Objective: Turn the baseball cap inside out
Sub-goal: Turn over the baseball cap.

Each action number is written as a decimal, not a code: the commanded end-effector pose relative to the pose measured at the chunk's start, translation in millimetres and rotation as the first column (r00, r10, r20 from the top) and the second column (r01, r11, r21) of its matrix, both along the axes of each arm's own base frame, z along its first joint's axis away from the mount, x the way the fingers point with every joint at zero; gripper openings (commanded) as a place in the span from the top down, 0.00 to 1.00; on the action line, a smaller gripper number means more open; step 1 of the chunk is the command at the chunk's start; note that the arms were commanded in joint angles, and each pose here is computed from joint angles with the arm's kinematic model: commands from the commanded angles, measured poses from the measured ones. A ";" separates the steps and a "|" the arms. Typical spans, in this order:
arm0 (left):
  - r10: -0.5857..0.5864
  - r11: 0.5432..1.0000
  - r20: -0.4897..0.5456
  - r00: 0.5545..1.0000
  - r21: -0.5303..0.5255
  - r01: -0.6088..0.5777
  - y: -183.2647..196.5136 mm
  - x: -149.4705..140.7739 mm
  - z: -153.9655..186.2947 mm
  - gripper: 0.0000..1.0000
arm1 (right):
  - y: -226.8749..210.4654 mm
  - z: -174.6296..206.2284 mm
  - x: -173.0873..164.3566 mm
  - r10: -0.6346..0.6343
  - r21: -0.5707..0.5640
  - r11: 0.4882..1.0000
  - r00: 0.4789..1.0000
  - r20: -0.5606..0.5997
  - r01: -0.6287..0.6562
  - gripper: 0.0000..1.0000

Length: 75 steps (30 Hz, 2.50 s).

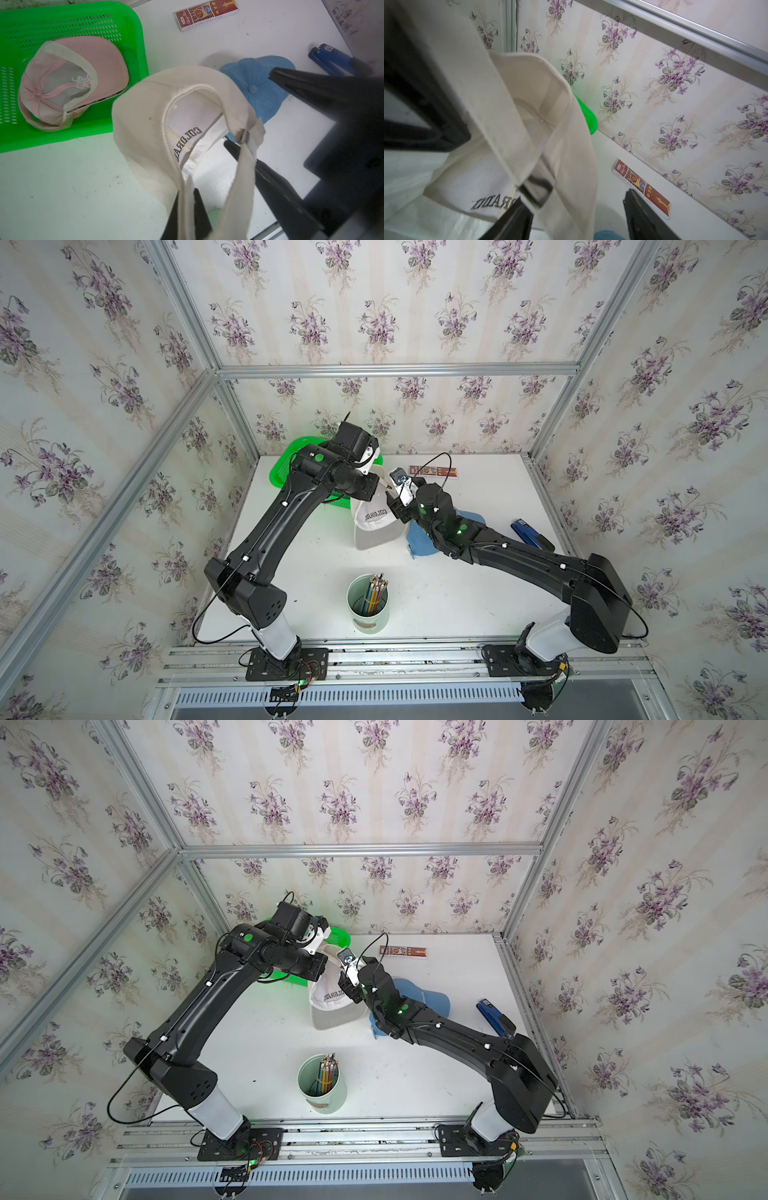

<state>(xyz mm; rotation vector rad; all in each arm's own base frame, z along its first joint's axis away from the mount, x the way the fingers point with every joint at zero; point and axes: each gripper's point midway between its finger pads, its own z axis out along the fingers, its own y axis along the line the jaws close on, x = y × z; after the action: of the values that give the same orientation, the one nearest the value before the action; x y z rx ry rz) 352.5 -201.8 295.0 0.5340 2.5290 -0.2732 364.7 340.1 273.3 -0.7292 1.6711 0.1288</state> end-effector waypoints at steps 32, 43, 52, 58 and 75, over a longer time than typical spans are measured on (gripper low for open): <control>0.057 0.600 0.455 0.888 0.696 -0.395 121.6 44.0 1.3 0.89 | -1.4 -9.3 30.3 -0.041 0.098 0.992 0.928 -0.370 0.082 0.92; 0.086 0.841 0.411 0.908 0.458 -0.287 67.2 35.5 -3.3 1.00 | 15.7 -7.4 28.5 0.053 0.181 0.983 0.924 -0.380 0.019 0.70; 0.175 0.868 0.355 0.918 0.385 -0.315 63.7 39.6 -17.5 1.00 | 7.1 -5.3 13.3 0.080 0.216 0.976 0.922 -0.378 0.004 0.48; 0.224 0.883 0.300 0.927 0.341 -0.323 67.5 45.5 -18.2 1.00 | -21.4 -1.1 -17.8 0.079 0.246 0.969 0.934 -0.348 0.009 0.43; 0.199 0.896 0.245 0.949 0.348 -0.277 50.3 50.1 -13.0 1.00 | 51.9 -11.3 -65.6 0.368 0.463 0.864 0.875 -0.314 -0.197 0.86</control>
<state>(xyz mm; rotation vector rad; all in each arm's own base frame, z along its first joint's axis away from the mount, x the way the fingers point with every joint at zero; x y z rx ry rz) 404.8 -151.2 280.2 0.3762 2.4095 0.3582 295.1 373.1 235.9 -0.6780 1.9221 0.7772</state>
